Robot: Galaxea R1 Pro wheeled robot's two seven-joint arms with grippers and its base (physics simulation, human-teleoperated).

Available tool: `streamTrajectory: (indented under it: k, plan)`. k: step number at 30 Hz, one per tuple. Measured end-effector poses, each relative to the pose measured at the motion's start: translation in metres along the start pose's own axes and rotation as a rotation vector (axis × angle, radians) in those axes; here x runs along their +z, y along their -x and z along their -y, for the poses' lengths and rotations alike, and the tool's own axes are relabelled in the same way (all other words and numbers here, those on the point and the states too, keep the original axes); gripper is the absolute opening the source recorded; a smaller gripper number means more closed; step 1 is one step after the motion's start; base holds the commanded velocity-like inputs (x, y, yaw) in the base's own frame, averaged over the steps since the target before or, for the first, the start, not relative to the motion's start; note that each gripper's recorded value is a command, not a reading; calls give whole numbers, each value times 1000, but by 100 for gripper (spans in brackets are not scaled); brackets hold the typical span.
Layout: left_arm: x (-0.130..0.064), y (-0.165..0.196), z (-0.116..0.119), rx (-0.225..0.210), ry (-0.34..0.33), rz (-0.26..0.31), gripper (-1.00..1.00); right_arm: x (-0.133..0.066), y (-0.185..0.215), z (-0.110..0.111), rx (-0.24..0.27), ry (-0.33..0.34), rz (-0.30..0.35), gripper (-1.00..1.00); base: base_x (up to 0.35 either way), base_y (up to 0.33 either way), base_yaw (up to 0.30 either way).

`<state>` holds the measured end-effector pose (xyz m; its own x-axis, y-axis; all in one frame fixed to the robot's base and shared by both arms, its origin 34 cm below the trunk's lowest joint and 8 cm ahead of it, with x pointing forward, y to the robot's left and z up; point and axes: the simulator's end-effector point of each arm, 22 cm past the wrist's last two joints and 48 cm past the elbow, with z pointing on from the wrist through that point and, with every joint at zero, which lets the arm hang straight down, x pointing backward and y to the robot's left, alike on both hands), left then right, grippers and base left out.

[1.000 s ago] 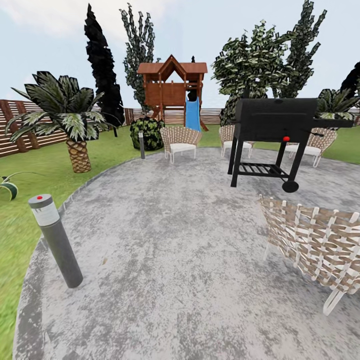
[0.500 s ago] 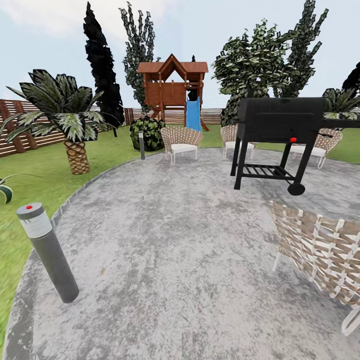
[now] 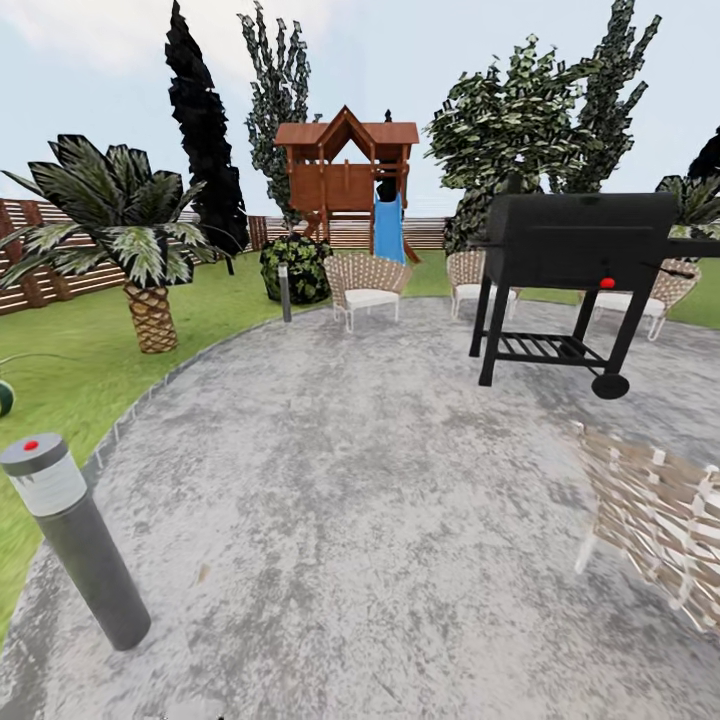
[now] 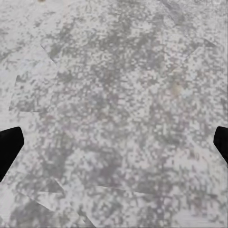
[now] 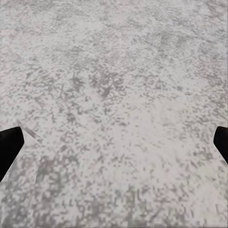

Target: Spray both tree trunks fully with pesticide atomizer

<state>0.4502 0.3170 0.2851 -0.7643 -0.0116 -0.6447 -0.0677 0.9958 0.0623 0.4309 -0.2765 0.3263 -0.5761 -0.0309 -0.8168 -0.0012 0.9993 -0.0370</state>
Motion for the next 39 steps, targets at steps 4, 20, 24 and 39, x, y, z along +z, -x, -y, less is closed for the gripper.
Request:
streamTrajectory:
  k: [4, 20, 24, 39]
  plan:
    - [-2, -5, 0, 0, -2, -4, 100, -1, -6, -1, -3, 4, -13, 100, 318, 157, 0]
    - [-2, -8, -2, 8, -1, -9, 100, -1, -4, 0, 4, -3, -8, 100, 331, 58, 0]
    - [-2, -7, -1, 8, -3, -8, 100, -2, -6, -2, 8, -5, -12, 100, 338, 1, 0]
    - [-2, -9, -1, 6, -1, -13, 100, -2, -8, -6, 2, 8, -17, 100, 339, 0, 0]
